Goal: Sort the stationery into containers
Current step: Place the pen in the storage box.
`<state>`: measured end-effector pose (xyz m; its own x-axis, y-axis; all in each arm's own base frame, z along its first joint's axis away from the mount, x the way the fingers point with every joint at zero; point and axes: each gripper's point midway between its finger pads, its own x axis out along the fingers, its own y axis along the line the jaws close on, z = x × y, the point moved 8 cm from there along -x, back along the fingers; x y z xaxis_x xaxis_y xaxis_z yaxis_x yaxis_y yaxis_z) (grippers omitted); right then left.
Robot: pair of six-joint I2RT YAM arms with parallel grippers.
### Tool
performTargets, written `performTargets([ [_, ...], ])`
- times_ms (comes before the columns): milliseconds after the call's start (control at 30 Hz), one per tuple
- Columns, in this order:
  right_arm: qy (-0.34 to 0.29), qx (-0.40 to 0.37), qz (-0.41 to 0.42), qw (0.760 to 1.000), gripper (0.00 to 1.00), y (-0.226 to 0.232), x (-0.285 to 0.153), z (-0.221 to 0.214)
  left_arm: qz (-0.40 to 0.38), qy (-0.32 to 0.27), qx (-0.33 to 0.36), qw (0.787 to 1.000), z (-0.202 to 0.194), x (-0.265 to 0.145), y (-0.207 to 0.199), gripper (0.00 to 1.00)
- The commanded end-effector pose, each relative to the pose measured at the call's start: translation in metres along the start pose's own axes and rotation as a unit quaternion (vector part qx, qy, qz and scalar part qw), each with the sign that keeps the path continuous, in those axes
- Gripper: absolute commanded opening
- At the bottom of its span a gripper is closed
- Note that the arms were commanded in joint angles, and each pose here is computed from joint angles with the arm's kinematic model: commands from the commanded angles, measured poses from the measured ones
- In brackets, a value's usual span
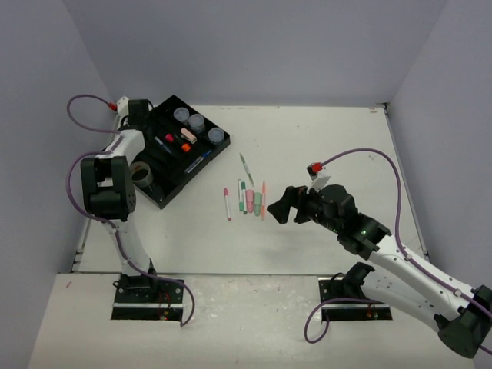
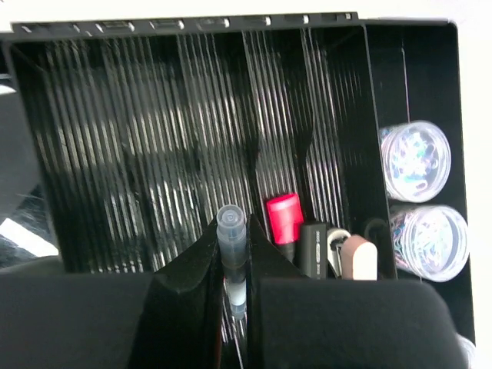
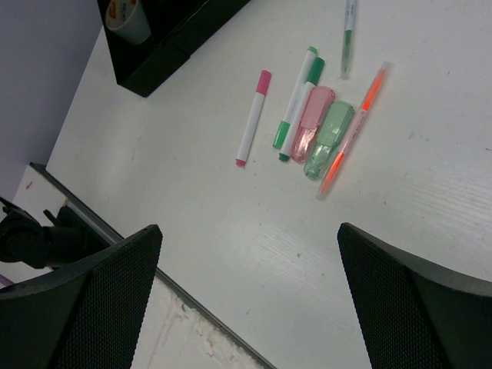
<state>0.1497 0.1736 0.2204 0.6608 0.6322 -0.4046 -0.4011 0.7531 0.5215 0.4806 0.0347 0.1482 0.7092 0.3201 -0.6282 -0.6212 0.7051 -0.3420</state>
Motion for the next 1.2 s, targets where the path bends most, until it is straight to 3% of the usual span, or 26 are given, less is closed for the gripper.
performTargets([
  [0, -0.013, -0.009, -0.026, 1.0, 0.99, -0.008, 0.001, 0.0, -0.05, -0.003, -0.032, 0.998, 0.0, -0.001, -0.014, 0.0],
  [533, 0.002, -0.006, -0.029, 1.0, 0.99, -0.007, 0.007, -0.001, -0.081, 0.054, -0.056, 0.994, -0.038, -0.008, 0.001, 0.01],
  [600, 0.004, -0.007, -0.03, 1.0, 0.99, -0.007, 0.009, -0.001, -0.081, 0.059, -0.053, 0.994, -0.041, -0.01, 0.003, 0.25],
  [700, 0.009, -0.007, -0.031, 0.999, 0.99, -0.007, 0.011, 0.0, -0.09, 0.056, -0.05, 0.993, -0.038, -0.014, 0.002, 0.45],
  [933, 0.023, -0.003, -0.043, 0.999, 0.99, -0.006, 0.02, 0.001, -0.13, 0.019, -0.057, 0.99, -0.005, -0.049, -0.014, 0.61],
  [1100, 0.056, -0.011, -0.102, 0.993, 0.98, -0.006, 0.052, 0.017, -0.2, -0.028, -0.056, 0.978, 0.031, -0.115, -0.026, 0.72],
  [1133, 0.063, -0.014, -0.109, 0.992, 0.97, -0.008, 0.054, 0.017, -0.211, -0.037, -0.057, 0.975, 0.035, -0.129, -0.026, 0.73],
  [1167, 0.066, -0.019, -0.127, 0.989, 0.89, -0.007, 0.063, 0.027, -0.231, -0.047, -0.051, 0.97, 0.038, -0.152, -0.023, 0.78],
])
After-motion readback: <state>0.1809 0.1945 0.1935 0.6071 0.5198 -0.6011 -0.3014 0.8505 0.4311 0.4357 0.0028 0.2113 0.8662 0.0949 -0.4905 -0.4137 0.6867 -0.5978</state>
